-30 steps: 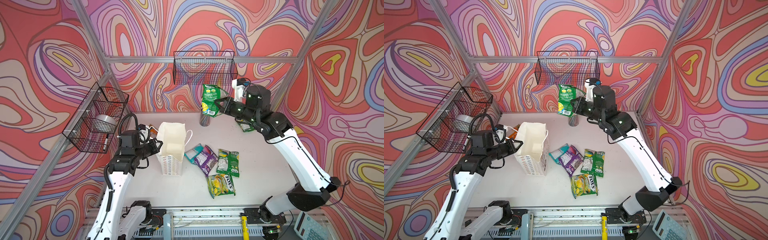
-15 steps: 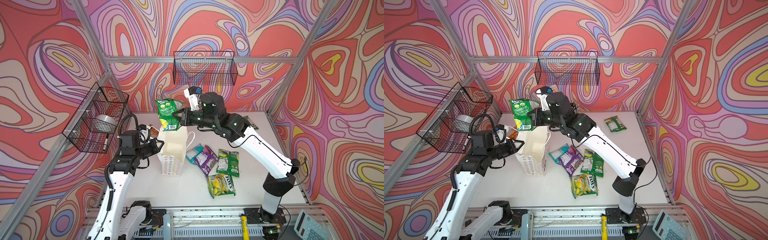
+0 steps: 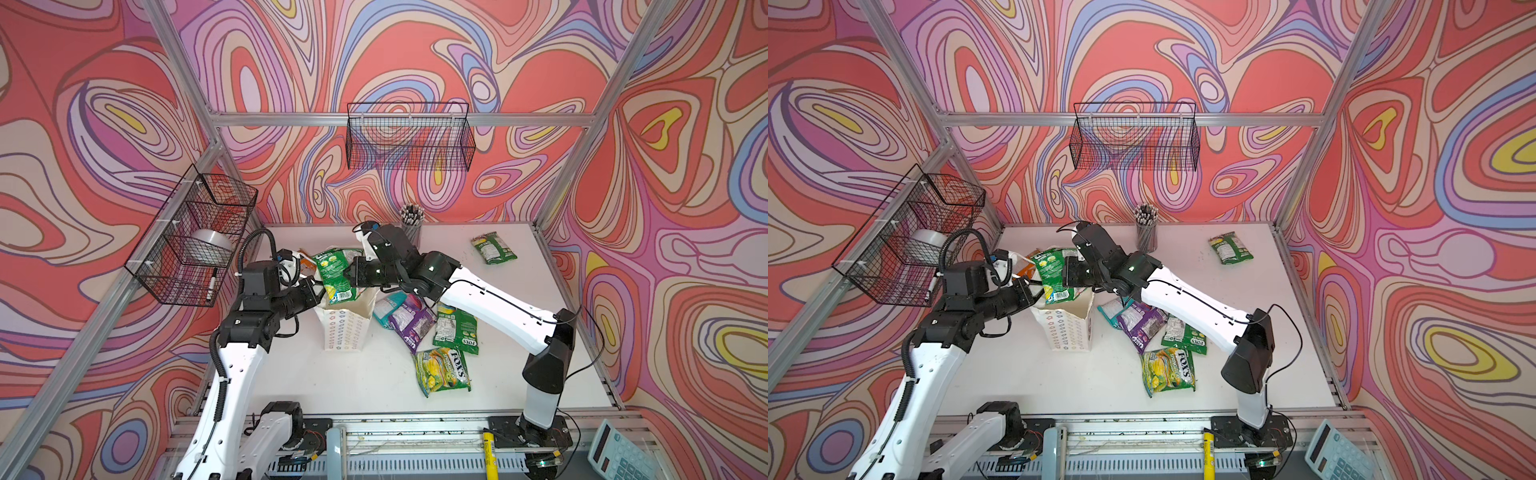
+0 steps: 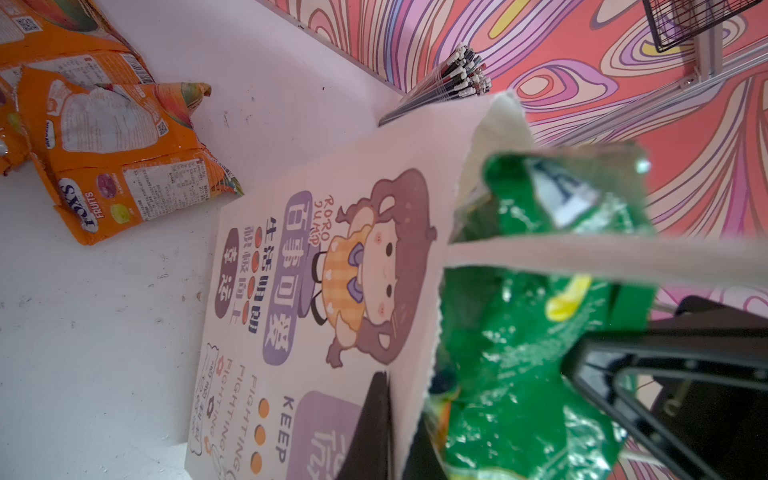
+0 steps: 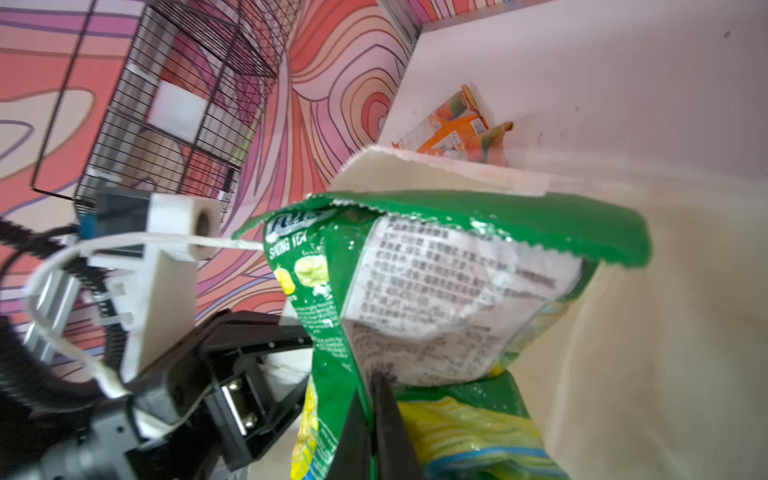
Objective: Place the snacks into the paper bag
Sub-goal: 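Lift the green SPRING TEA bag with right gripper over the paper bag, then lower the green bag into the paper bag and open the right gripper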
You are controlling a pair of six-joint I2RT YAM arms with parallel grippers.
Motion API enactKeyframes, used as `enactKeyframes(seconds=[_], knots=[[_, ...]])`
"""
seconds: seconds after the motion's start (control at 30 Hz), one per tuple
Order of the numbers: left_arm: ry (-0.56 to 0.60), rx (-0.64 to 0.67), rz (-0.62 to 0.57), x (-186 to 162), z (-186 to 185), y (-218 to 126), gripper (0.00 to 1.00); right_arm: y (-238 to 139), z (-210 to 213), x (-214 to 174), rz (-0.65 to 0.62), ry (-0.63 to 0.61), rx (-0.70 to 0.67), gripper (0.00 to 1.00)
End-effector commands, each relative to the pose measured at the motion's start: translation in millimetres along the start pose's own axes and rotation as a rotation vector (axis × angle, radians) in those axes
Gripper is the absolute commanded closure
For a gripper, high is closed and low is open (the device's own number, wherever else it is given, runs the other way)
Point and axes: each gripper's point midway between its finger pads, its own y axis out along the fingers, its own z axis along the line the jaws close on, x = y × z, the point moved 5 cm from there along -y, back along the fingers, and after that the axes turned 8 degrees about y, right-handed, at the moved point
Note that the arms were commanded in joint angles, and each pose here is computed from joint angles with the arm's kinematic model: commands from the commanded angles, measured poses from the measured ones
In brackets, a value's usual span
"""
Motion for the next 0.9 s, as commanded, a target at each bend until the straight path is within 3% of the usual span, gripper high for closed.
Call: enactKeyframes(seconds=[0.0,0.23,0.43,0.87], knots=[[0.001,-0.007,-0.020,2.6,0.4,-0.6,1.00,-29.9,7.3,10.1,-0.100,0.020,-0.004,1.00],[-0.001,-0.010,-0.023,3.0,0.7,-0.5,1.00,-39.0,-12.5,9.6,-0.157,0.039,-0.119,1.00],[-0.003,-0.014,-0.022,3.0,0.7,-0.1,1.00,-31.7,-16.6,8.2,-0.151,0.038,-0.139,1.00],[-0.003,-0.009,-0.025,3.4,1.9,-0.3,1.00,-20.0,-6.1,9.5,-0.123,-0.013,-0.091,0.68]])
